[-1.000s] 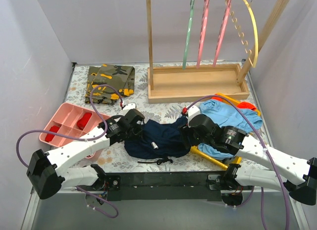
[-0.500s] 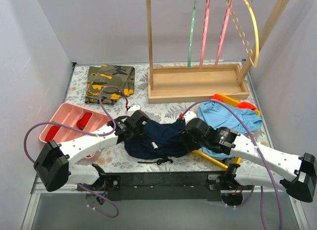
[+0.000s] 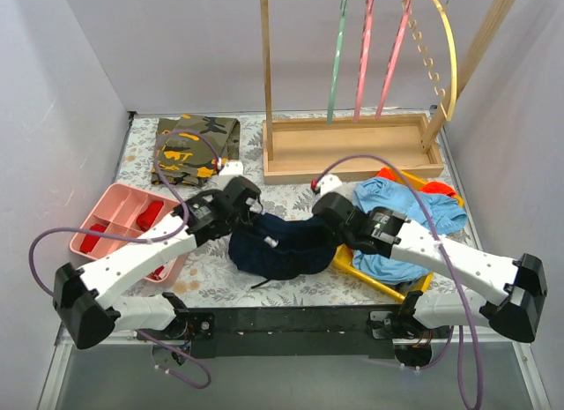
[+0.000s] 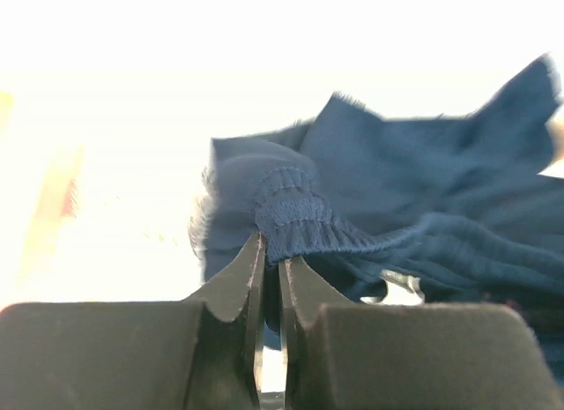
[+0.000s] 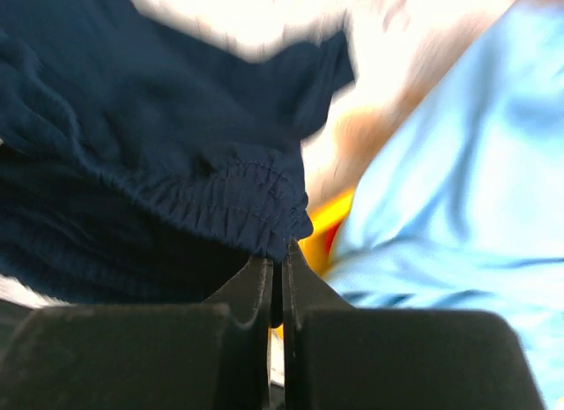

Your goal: Place the shorts on the hanger

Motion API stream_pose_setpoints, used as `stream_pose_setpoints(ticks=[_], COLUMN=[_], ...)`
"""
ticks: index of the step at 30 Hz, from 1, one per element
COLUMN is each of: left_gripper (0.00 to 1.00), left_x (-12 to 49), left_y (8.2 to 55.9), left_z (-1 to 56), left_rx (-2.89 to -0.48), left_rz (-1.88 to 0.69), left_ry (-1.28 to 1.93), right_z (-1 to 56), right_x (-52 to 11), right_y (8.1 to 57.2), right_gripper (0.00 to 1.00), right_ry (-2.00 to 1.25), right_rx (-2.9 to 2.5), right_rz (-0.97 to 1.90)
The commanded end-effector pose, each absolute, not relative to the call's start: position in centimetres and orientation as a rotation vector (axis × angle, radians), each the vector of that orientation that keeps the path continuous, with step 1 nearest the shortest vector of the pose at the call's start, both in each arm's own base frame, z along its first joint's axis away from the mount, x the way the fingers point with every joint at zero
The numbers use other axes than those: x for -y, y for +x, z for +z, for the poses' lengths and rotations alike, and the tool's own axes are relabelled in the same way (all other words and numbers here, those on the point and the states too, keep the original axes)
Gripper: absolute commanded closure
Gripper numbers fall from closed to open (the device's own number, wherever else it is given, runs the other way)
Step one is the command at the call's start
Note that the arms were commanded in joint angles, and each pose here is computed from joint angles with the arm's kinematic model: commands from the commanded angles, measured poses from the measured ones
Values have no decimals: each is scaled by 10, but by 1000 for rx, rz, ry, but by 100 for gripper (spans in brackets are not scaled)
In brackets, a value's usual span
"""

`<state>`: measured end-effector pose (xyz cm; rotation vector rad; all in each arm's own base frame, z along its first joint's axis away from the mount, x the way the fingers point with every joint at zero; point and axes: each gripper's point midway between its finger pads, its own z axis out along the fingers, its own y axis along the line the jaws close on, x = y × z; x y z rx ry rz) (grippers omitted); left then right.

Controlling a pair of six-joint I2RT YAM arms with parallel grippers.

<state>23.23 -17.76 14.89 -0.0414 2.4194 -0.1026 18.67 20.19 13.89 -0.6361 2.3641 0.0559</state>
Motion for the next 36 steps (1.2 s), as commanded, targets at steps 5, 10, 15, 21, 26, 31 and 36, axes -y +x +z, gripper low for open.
stream_pose_setpoints(ticks=[5,10,15,21,26,31,36], left_gripper=[100,100,100,100,100,100,100], left_x=[128,112,107,125,151,187,210], left_y=[262,256,253,262,260,249,243], left_z=[415,523,559,498,369,212,162], left_rx=[-1808,-1562,-1491,-1651,-1920,-2222,-2352], left_rz=[-199,-274,-281,-244,-258,-448,-546], left_ry=[-153,-163,-147,-104,-72,-91,-46], right_z=[362,434,475,440,316,212,155], right_x=[-216,-208,-202,-210,-212,-216,-215], right_y=[233,238,244,246,238,228,231], right_gripper=[99,99,99,99,99,99,99], right_ry=[-290,-228,-210,-228,-224,-191,-138], right_rx=[-1916,-1778,-1727,-1809,-2040,-2207,-2265], right_rz=[298,333,297,274,273,367,413])
